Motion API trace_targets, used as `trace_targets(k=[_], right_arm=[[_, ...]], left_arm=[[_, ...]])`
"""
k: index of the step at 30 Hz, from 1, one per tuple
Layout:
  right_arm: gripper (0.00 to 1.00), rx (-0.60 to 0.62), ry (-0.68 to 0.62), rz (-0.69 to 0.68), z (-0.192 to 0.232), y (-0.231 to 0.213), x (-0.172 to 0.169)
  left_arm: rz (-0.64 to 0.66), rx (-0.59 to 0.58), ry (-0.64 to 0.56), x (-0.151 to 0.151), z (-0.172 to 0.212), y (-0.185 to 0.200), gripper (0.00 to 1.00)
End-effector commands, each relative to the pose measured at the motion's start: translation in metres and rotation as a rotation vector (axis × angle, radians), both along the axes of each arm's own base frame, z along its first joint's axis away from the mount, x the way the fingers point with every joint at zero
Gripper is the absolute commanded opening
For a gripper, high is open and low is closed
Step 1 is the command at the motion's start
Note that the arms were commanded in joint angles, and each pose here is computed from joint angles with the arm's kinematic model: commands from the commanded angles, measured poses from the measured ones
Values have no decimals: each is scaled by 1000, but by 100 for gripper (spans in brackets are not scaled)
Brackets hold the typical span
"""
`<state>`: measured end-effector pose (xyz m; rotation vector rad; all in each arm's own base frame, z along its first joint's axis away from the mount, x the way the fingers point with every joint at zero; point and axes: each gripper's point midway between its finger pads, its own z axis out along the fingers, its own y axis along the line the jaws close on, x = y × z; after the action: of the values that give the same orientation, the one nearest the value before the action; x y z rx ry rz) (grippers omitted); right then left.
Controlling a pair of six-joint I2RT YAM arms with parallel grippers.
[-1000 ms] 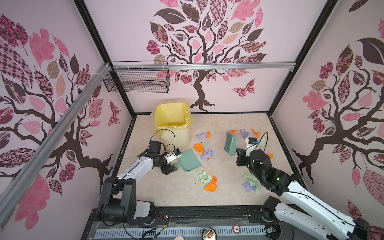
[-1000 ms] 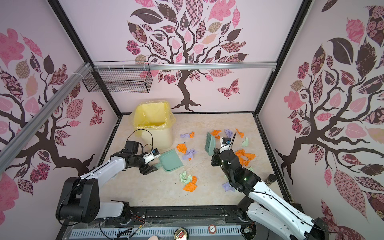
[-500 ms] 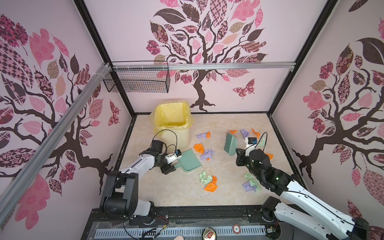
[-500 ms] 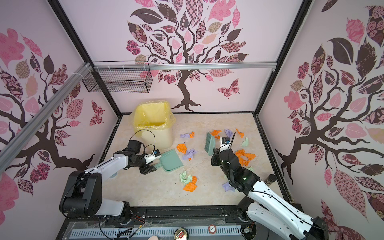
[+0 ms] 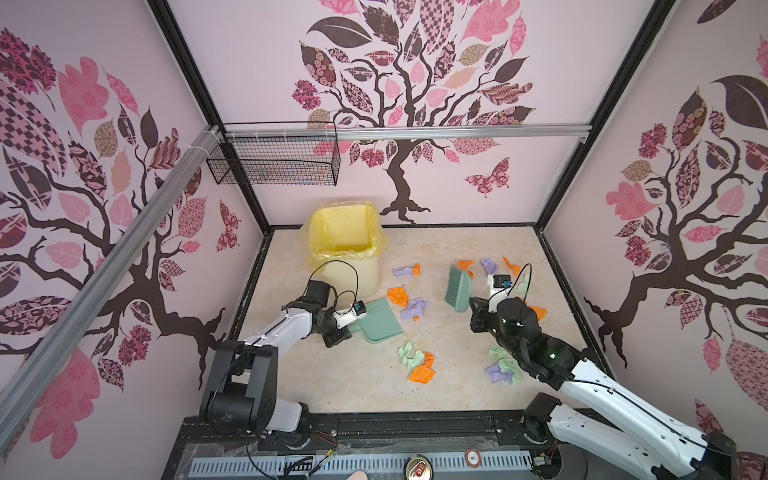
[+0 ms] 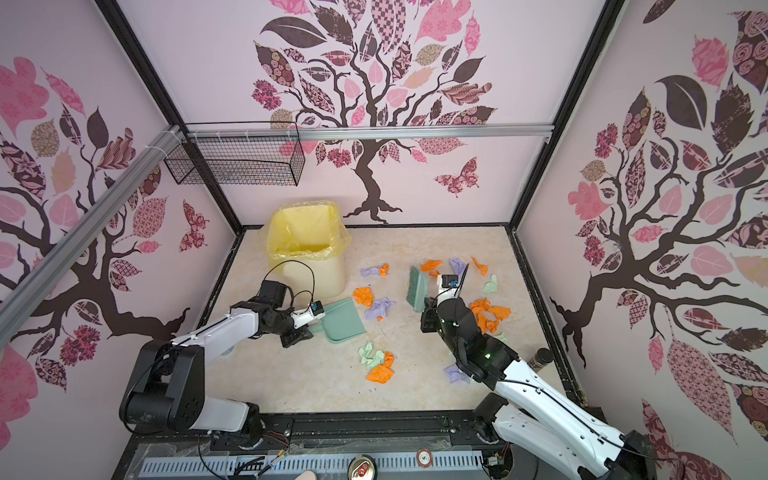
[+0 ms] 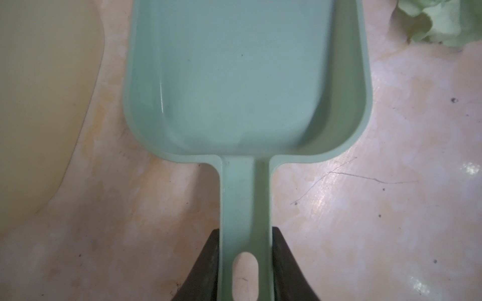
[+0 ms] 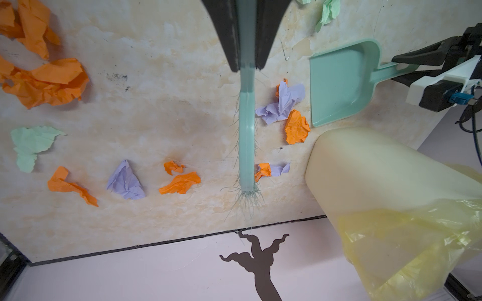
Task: Sweep away the paper scraps from the table
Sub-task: 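Grasp the mint-green dustpan handle with the left gripper while the right holds the brush, then swing the brush with the right gripper toward the scraps farthest from the robot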
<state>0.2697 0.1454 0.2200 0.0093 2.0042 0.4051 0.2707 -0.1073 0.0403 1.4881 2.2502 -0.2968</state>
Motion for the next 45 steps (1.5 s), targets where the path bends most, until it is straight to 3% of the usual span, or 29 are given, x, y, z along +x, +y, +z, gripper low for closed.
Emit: trace_targets(k=[1,10,14,20,27,30,34,39,45], right_arm=[[0,24,-28,3,13,1,1],[0,1,-18,18,12,3,1],[0,-74,6,26,7,5,6],[0,-359,-16,50,18,13,39],[0,-809,-155,203,32,59,114],[0,-967,-149,253,23,72,154],[0,-1063,-125,313,7,81,201],[0,-1213,-142,425,-19,103,232],[0,-1224,-154,622,-57,128,232]], left_arm=[[-18,-36,-22,-2,10,-6,24],[-15,-116,-41,-11,29,-15,4],[-9,-105,-38,-19,31,-12,3],[-12,-53,-37,-38,35,2,0],[-51,9,40,-60,38,14,0],[-61,22,87,-67,39,19,0],[-56,47,84,-69,38,26,0],[-46,57,56,-69,38,29,0],[-43,50,60,-69,38,28,0]])
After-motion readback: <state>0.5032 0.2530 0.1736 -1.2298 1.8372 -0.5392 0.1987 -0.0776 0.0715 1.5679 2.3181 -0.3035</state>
